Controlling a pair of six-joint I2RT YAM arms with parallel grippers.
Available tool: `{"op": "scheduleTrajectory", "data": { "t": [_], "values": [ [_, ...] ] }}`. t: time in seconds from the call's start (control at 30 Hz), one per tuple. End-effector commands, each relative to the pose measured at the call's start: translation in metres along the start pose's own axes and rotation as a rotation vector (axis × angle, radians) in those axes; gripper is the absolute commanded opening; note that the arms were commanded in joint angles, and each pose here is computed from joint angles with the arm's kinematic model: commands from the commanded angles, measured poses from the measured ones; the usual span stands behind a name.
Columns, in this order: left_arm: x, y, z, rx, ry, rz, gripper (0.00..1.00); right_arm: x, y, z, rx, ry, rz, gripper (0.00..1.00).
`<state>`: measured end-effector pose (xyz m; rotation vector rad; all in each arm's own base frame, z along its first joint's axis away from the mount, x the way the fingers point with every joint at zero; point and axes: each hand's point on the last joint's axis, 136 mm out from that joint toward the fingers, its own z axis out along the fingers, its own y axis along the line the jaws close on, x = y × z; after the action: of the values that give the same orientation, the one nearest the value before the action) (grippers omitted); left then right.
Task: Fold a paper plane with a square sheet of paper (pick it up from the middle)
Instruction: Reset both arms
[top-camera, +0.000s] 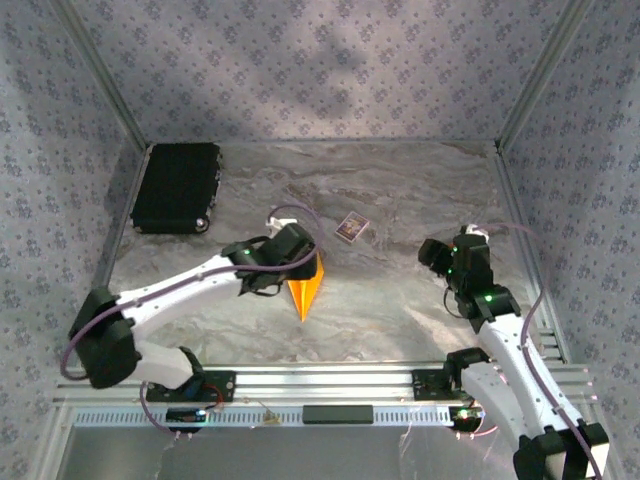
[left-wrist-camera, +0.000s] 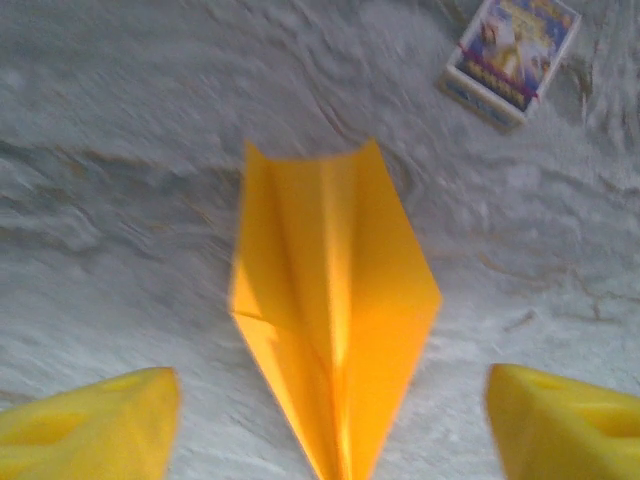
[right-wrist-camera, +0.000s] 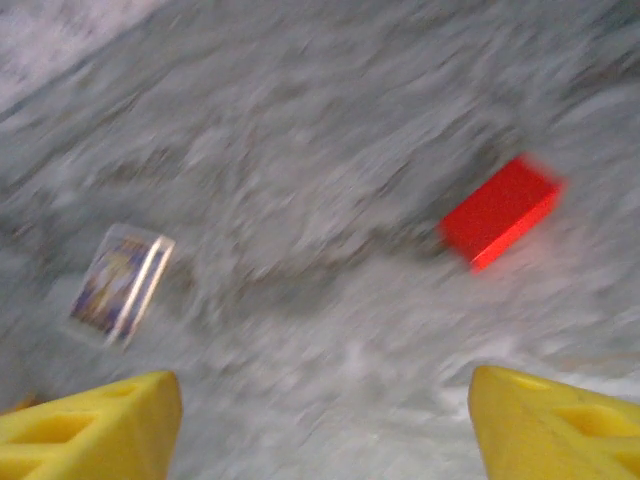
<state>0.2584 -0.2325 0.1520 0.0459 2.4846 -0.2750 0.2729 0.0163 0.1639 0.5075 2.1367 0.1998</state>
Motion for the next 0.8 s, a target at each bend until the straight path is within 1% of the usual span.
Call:
{"op": "scheduleTrajectory", "data": {
  "t": [0.0,0.03,0.07,0.2,0.3,0.37,0.43,0.53,0.63,0.7,0.77],
  "values": [
    [-0.033,0.035,-0.008,-0.044,-0.146,0.027,0.94,-0.037,-0.032,-0.001,0.196,-0.191,-0.123,0.8],
    [-0.04,0.047,-0.01,-0.066,-0.177,0.02,0.98,-0.04,-0.028,0.002,0.179,-0.205,-0.166,0.8],
    [-0.048,0.06,-0.011,-0.096,-0.208,0.016,1.0,-0.042,-0.028,0.007,0.18,-0.216,-0.201,0.81],
    [-0.069,0.121,-0.016,-0.27,-0.284,0.007,1.0,-0.038,-0.039,0.032,0.234,-0.219,-0.284,0.83],
    [-0.071,0.165,-0.009,-0.372,-0.295,-0.007,1.0,-0.039,-0.041,0.054,0.236,-0.207,-0.347,0.84],
    [-0.071,0.194,-0.009,-0.456,-0.301,-0.033,1.0,-0.044,-0.043,0.063,0.253,-0.216,-0.364,0.85],
    [-0.073,0.215,-0.006,-0.513,-0.329,-0.03,1.0,-0.052,-0.043,0.066,0.265,-0.241,-0.378,0.86],
    [-0.073,0.232,0.005,-0.547,-0.353,0.008,1.0,-0.055,-0.036,0.075,0.193,-0.269,-0.388,0.86],
    [-0.076,0.235,0.018,-0.486,-0.352,0.012,1.0,-0.045,-0.026,0.09,0.11,-0.257,-0.412,0.86],
    [-0.082,0.235,0.025,-0.479,-0.386,0.051,1.0,-0.04,-0.019,0.097,0.062,-0.282,-0.462,0.86],
    [-0.085,0.237,0.032,-0.461,-0.416,0.058,1.0,-0.036,-0.016,0.103,0.031,-0.295,-0.482,0.87]
  ]
}}
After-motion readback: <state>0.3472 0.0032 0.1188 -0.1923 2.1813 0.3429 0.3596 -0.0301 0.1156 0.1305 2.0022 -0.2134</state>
